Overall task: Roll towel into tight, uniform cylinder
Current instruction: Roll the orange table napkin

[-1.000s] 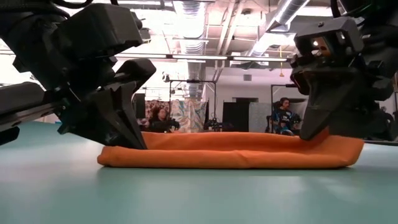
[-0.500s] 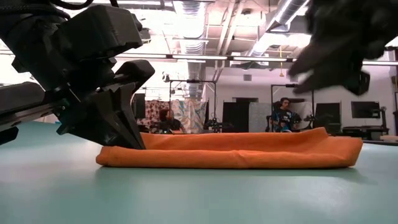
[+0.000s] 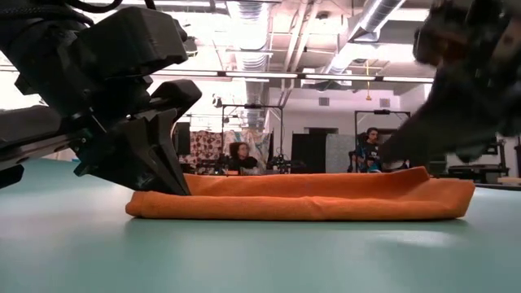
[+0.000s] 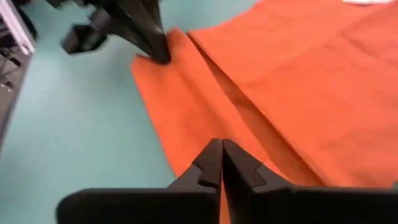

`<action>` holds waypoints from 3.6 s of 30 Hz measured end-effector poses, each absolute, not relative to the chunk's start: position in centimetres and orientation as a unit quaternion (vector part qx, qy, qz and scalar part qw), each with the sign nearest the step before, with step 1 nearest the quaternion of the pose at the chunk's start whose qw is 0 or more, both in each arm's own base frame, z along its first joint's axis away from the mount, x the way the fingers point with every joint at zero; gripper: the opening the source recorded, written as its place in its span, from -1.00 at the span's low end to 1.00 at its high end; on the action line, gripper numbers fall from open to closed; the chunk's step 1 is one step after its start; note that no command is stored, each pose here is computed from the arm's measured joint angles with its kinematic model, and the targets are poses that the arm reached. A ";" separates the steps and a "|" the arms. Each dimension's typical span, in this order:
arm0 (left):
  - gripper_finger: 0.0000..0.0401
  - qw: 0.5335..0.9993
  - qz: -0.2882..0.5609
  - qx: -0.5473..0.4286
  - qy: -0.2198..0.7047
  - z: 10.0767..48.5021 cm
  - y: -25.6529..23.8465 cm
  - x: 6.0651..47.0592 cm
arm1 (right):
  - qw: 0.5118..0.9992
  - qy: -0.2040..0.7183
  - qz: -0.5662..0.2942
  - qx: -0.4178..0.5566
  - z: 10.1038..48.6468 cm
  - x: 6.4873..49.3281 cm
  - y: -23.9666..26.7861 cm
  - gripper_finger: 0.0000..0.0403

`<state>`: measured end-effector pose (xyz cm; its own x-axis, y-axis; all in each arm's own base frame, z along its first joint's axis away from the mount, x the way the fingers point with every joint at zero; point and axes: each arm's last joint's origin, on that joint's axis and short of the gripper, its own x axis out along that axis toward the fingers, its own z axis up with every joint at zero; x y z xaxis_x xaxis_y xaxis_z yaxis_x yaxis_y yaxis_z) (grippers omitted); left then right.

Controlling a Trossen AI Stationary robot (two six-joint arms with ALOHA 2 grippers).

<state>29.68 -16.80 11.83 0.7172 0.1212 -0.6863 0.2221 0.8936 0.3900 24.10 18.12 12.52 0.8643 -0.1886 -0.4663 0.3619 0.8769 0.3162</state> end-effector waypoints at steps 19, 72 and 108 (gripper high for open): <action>-1.00 0.932 -0.009 0.253 0.261 17.2 -18.9 28.6 | 0.922 0.245 -0.184 0.238 8.5 24.2 18.3 -0.91; -1.00 0.924 0.050 0.193 0.327 8.6 -15.0 26.8 | 0.956 0.265 -0.011 -0.126 11.9 23.6 19.2 0.37; -1.00 0.920 0.040 0.176 0.347 8.3 -14.3 27.1 | 0.945 0.303 -0.097 -0.070 4.5 23.2 17.5 0.03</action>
<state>27.07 -14.30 8.32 0.7556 0.1966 -0.6248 0.0479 0.9347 0.3522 23.17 17.46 4.47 0.7974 -0.2256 -0.5597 0.1409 0.9715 -0.1907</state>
